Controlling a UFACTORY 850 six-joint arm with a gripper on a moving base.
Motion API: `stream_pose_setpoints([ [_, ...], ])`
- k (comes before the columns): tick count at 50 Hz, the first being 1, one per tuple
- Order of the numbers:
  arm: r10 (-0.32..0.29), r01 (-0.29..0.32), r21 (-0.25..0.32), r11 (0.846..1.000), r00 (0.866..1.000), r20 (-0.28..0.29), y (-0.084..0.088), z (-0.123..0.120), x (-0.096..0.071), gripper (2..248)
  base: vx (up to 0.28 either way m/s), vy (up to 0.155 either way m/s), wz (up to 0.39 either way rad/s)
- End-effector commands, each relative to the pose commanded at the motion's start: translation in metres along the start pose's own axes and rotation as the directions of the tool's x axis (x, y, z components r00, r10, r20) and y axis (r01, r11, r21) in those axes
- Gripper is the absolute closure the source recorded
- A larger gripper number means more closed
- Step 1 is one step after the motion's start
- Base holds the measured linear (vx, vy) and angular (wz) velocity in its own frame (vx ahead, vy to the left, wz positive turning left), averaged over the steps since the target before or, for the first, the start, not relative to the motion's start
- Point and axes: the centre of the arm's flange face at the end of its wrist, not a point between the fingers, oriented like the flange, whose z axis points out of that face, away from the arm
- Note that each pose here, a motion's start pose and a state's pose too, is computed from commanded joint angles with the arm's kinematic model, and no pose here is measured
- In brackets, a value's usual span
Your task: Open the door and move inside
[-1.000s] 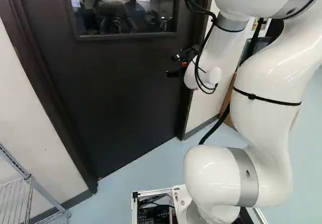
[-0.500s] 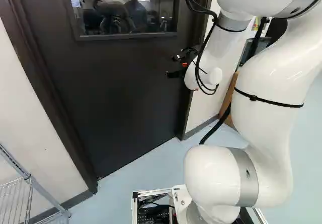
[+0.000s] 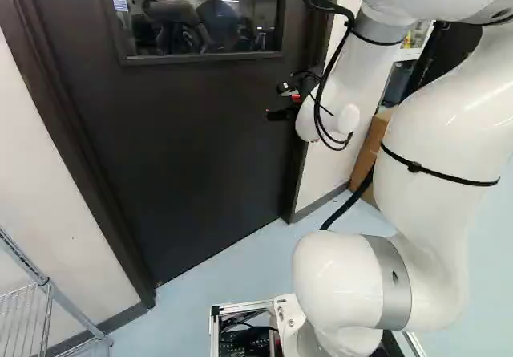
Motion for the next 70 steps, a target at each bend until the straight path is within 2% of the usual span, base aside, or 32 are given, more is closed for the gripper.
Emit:
stream_pose_setpoints([
  [28, -0.031, 0.03, -0.026, 0.999, 0.998, -0.053, 0.009, -0.008, 0.028, 3, 0.0, 0.0, 0.0],
  [46, -0.052, 0.049, -0.039, 0.998, 0.995, -0.089, 0.019, 0.0, 0.048, 3, 0.0, 0.0, 0.0],
  [63, -0.057, 0.054, -0.038, 0.998, 0.994, -0.097, 0.026, 0.013, 0.052, 3, 0.0, 0.0, 0.0],
  [70, -0.053, 0.05, -0.033, 0.998, 0.994, -0.091, 0.025, 0.017, 0.048, 3, 0.0, 0.0, 0.0],
])
